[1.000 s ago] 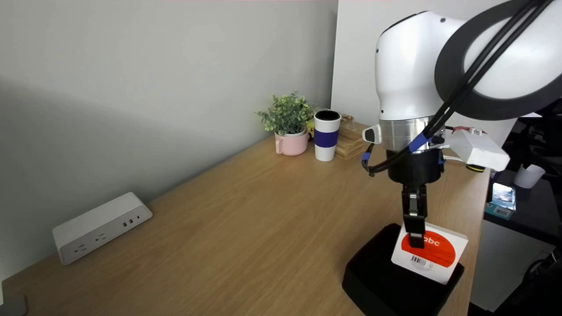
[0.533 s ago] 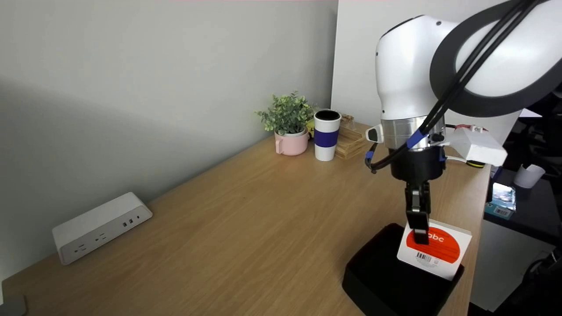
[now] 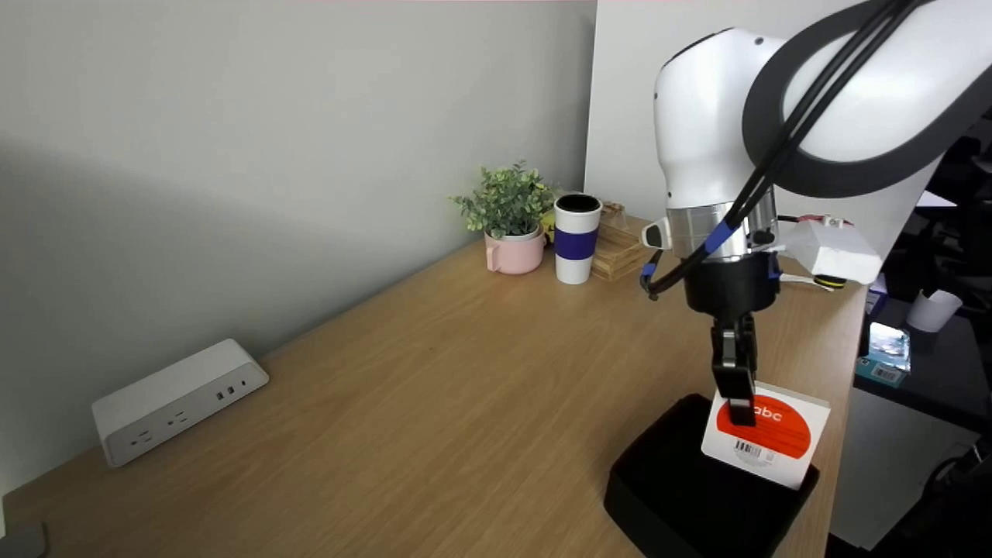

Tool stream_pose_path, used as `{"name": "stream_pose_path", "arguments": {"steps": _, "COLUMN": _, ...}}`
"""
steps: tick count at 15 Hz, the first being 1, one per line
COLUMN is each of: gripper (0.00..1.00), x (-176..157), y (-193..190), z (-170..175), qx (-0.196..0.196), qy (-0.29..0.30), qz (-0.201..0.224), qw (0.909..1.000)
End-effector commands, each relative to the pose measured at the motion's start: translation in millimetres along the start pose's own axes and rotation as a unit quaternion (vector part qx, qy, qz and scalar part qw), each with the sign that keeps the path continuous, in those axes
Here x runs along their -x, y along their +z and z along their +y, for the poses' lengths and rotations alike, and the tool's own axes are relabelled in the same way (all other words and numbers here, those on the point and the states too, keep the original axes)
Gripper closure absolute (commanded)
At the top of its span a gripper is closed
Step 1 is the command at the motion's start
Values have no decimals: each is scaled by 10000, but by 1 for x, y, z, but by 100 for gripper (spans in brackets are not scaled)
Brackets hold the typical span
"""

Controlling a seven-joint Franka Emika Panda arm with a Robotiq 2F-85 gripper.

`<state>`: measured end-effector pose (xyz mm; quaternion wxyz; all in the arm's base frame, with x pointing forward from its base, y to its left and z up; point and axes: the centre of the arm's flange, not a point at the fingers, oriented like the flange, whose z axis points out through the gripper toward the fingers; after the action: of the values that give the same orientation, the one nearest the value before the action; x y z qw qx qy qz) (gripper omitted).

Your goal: Put the book in the box

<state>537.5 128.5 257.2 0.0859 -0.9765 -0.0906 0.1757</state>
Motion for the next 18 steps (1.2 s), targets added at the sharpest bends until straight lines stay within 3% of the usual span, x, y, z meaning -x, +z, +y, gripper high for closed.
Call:
{"name": "stream_pose_path", "arguments": {"steps": 1, "gripper": 96, "x": -29, "y": -3, "z": 8, "qx": -9, "qy": 43, "qz": -278, "qw": 9996}}
{"name": "stream_pose_path", "arguments": {"steps": 10, "gripper": 96, "x": -55, "y": 8, "z": 15, "qx": 10, "qy": 36, "qz": -587, "qw": 9983}}
{"name": "stream_pose_path", "arguments": {"steps": 18, "gripper": 96, "x": -58, "y": 9, "z": 14, "qx": -10, "qy": 14, "qz": -498, "qw": 9988}}
